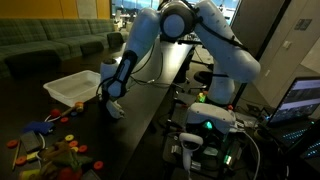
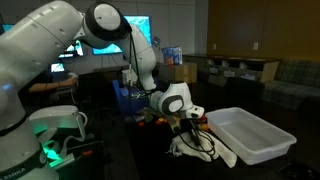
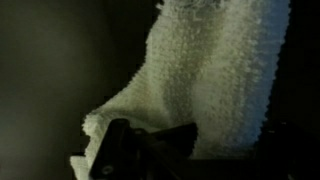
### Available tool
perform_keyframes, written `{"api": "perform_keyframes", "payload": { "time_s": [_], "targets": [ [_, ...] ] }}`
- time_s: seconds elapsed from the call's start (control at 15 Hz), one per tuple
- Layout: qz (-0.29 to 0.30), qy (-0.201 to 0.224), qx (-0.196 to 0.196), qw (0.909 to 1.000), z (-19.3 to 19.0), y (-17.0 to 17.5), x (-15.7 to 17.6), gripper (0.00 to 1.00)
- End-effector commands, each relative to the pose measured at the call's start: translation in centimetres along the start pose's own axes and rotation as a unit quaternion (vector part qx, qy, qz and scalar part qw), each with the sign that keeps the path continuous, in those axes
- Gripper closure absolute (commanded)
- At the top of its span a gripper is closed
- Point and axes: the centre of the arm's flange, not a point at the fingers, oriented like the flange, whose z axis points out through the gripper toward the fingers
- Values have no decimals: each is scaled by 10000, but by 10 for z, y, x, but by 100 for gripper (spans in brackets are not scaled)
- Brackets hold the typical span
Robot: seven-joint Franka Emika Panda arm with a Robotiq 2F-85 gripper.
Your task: Use the towel to sweep the things on the table to the left and then put the towel in the white bin
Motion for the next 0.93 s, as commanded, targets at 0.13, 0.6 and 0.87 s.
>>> {"api": "perform_keyframes", "payload": {
  "time_s": [0.13, 0.6, 0.87],
  "targets": [
    [-688, 251, -232, 9970, 48, -108, 28, 100],
    [-1469, 665, -238, 9866, 57, -195, 60, 100],
    [-1746, 899, -56, 9805, 47, -231, 64, 100]
  ]
}}
